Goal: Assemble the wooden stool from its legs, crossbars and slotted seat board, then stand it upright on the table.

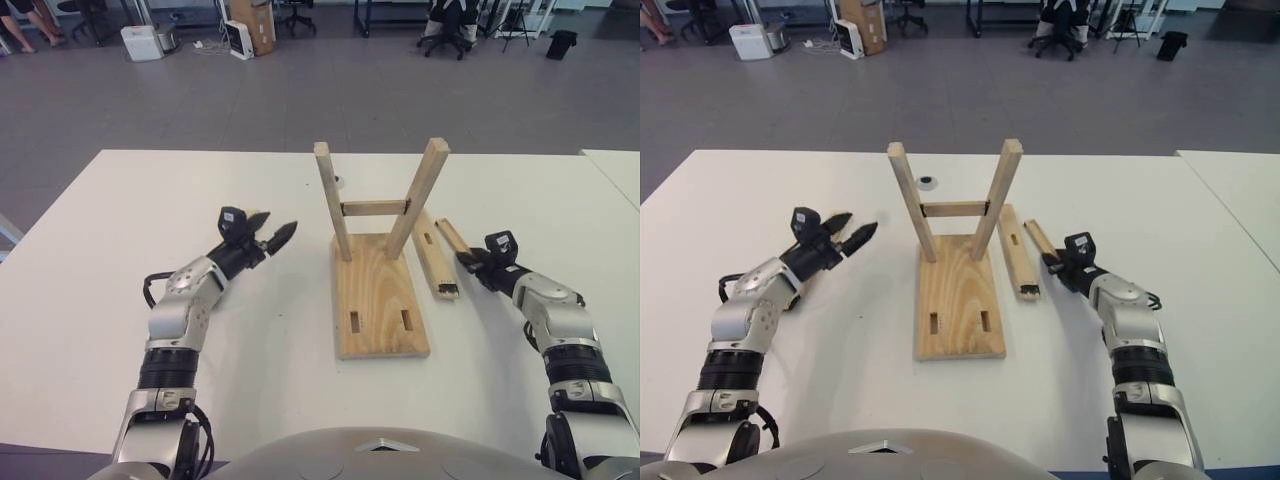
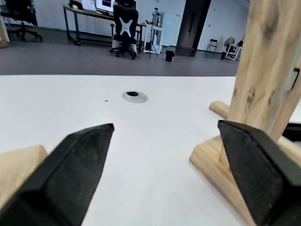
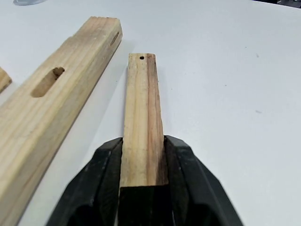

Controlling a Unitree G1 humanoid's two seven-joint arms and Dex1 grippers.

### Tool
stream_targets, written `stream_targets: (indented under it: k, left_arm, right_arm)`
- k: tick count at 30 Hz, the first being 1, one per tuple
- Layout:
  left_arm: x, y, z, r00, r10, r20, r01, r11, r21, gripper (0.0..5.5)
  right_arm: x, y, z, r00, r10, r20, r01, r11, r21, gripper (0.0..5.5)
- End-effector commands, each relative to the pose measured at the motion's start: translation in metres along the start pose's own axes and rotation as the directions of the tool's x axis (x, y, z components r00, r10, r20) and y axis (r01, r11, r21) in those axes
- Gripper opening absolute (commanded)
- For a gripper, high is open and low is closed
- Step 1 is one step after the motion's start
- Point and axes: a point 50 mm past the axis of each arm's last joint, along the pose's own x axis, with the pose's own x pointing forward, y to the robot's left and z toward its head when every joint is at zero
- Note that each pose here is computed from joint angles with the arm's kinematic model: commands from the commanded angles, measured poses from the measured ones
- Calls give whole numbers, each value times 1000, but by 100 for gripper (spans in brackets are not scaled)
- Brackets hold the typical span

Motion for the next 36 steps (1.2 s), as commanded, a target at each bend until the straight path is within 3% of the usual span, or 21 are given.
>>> stream_targets:
  k: [1,5,7,10,16,26,36]
  left_arm:
    - [9,-3,59,981,-8,194,12,1000,-20,407]
    - [25,-33,115,926,-135,354,160,986,-43,407]
    - [30,-53,138,874,-159,459,237,964,-118,407]
    - [37,-79,159,827,-204,523,343,921,-184,407]
    - [42,-122,161,791,-389,471,509,846,-156,407]
    - [44,-124,157,794,-402,457,525,831,-182,407]
    - [44,-124,157,789,-400,467,530,827,-187,250]
  right_arm:
    - [-11,-8,58,960,-83,267,78,997,29,130]
    - [-47,20,166,747,-3,664,124,983,-135,130]
    - [-64,53,200,642,133,755,118,956,-268,130]
    - [-81,92,224,534,291,794,99,911,-401,130]
    - [-84,135,225,505,488,712,53,806,-589,130]
    - [-88,160,213,441,633,636,-86,736,-672,130]
    - [-83,160,207,454,638,622,-117,735,-668,130]
